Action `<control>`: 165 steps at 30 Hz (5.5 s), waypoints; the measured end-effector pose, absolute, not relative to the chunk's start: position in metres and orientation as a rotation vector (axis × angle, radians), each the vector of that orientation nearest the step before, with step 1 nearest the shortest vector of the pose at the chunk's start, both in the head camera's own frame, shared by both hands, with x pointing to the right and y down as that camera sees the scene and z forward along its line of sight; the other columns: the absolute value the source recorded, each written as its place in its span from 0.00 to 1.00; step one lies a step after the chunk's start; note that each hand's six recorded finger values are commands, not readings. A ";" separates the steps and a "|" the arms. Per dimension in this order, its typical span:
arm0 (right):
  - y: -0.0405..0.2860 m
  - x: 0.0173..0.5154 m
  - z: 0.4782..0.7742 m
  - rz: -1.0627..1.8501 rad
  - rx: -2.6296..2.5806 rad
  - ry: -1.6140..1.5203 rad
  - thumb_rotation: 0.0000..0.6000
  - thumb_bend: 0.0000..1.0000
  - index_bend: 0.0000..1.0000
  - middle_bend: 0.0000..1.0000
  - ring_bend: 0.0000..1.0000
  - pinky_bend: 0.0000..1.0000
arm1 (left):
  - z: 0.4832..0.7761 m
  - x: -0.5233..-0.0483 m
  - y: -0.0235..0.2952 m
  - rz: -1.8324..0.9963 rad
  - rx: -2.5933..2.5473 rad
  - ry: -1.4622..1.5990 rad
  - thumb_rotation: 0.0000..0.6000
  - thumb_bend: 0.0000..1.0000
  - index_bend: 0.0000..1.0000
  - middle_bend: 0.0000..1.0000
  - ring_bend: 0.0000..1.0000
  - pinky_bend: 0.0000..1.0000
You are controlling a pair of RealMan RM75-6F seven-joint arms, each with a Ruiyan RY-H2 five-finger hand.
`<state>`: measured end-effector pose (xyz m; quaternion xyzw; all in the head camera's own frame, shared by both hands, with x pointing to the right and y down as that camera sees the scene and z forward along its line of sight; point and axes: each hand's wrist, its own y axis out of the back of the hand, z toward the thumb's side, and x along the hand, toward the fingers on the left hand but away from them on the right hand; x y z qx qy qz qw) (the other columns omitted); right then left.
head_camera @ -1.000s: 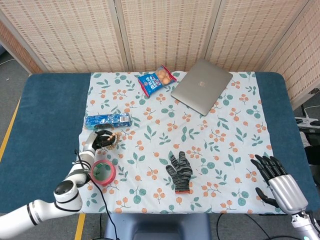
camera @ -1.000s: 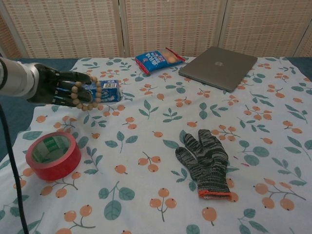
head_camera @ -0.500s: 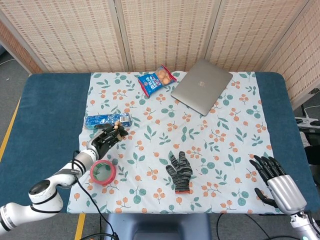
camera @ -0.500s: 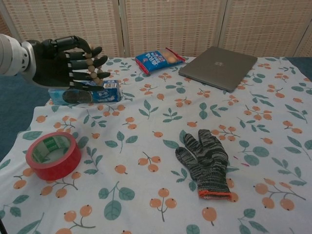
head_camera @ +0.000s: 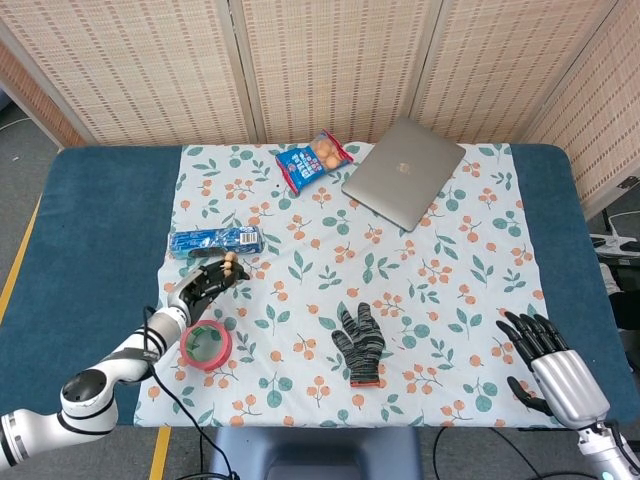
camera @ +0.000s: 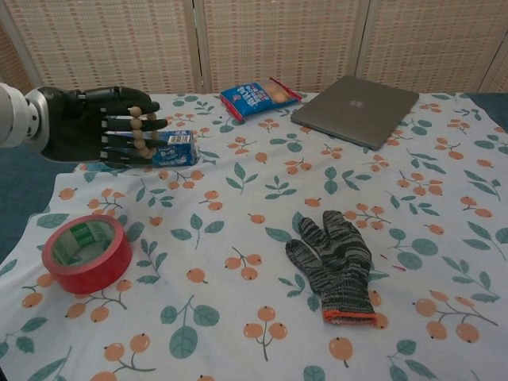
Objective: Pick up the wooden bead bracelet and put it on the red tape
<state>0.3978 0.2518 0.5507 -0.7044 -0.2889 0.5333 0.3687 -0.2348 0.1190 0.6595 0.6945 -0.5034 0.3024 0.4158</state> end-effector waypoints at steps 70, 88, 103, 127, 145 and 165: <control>0.254 0.398 0.543 1.354 -1.817 -0.740 0.97 0.30 0.00 0.00 0.00 0.00 | 0.677 -0.221 0.148 1.020 1.912 -1.126 1.00 0.86 0.50 0.40 0.13 0.00; 0.253 0.399 0.540 1.346 -1.814 -0.756 0.97 0.30 0.00 0.00 0.00 0.00 | 0.675 -0.222 0.153 1.120 2.014 -1.140 1.00 0.70 0.49 0.41 0.16 0.08; 0.255 0.397 0.544 1.350 -1.827 -0.732 0.97 0.30 0.00 0.00 0.00 0.00 | 0.675 -0.226 0.151 1.049 1.937 -1.218 1.00 0.40 0.63 0.45 0.17 0.02; 0.256 0.396 0.543 1.347 -1.831 -0.728 0.97 0.30 0.00 0.00 0.00 0.00 | 0.675 -0.227 0.153 1.081 1.972 -1.223 0.91 0.33 0.53 0.41 0.14 0.01; 0.258 0.393 0.546 1.346 -1.843 -0.710 0.97 0.30 0.00 0.00 0.00 0.00 | 0.677 -0.238 0.152 1.097 1.929 -1.245 0.70 0.36 0.69 0.47 0.14 0.00; 0.259 0.392 0.545 1.341 -1.848 -0.703 0.98 0.30 0.00 0.00 0.00 0.00 | 0.675 -0.235 0.158 1.038 1.929 -1.221 0.60 0.55 0.61 0.43 0.13 0.00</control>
